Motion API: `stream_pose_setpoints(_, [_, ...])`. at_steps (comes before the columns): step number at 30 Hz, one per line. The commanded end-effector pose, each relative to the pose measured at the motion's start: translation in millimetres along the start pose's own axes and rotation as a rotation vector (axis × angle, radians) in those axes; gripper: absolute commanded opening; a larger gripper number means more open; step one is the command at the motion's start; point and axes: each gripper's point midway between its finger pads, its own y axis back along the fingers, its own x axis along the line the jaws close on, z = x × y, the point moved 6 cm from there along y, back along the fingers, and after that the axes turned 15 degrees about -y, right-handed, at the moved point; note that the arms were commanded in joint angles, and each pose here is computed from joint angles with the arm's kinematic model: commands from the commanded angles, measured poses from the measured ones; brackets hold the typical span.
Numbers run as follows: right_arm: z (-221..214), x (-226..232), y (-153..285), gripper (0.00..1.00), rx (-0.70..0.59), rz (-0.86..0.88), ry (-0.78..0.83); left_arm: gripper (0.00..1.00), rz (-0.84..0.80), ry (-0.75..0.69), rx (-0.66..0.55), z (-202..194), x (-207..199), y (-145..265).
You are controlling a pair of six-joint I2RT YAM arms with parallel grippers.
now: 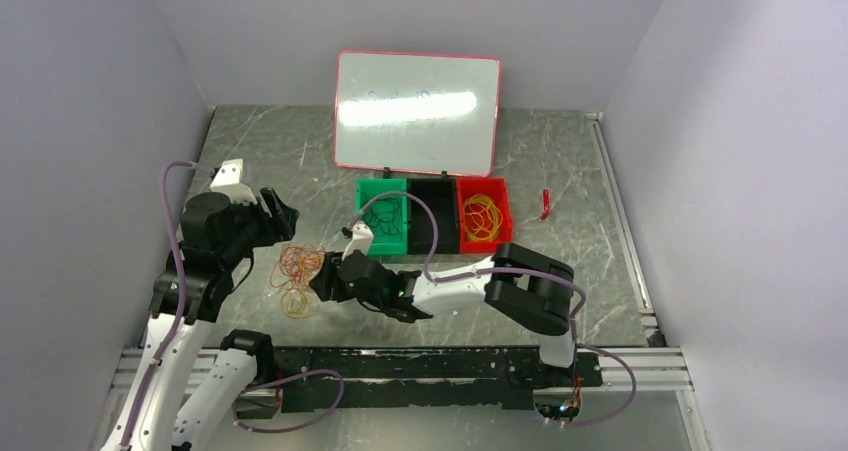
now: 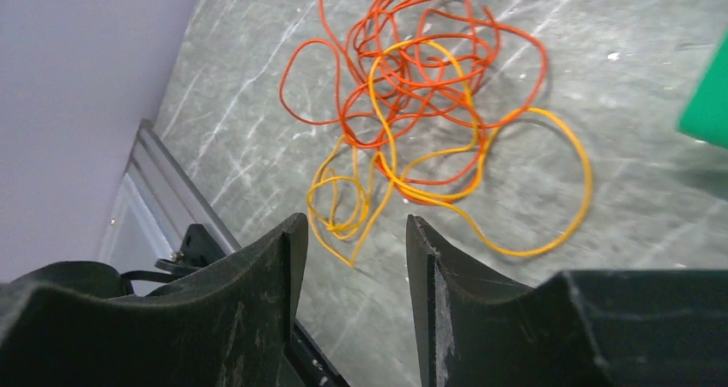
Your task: Untangle the cables
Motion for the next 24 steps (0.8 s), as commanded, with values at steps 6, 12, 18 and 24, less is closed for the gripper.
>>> stream_pose_setpoints(6, [-21, 9, -27, 0.49, 0.042, 0.019, -0.097, 0.67, -0.036, -0.022, -0.037, 3, -4, 1])
stream_pose_setpoints(12, [-32, -4, -35, 0.49, 0.073, -0.023, -0.116, 0.68, -0.041, -0.022, -0.035, 2, -4, 0])
stream_pose_setpoints(18, [-40, -7, -38, 0.4, 0.106, -0.018, -0.131, 0.68, -0.04, -0.022, -0.034, 2, -4, 0])
stream_pose_setpoints(24, [-41, -4, -40, 0.25, 0.112, 0.001, -0.123, 0.68, -0.033, -0.019, -0.035, 2, -4, 0])
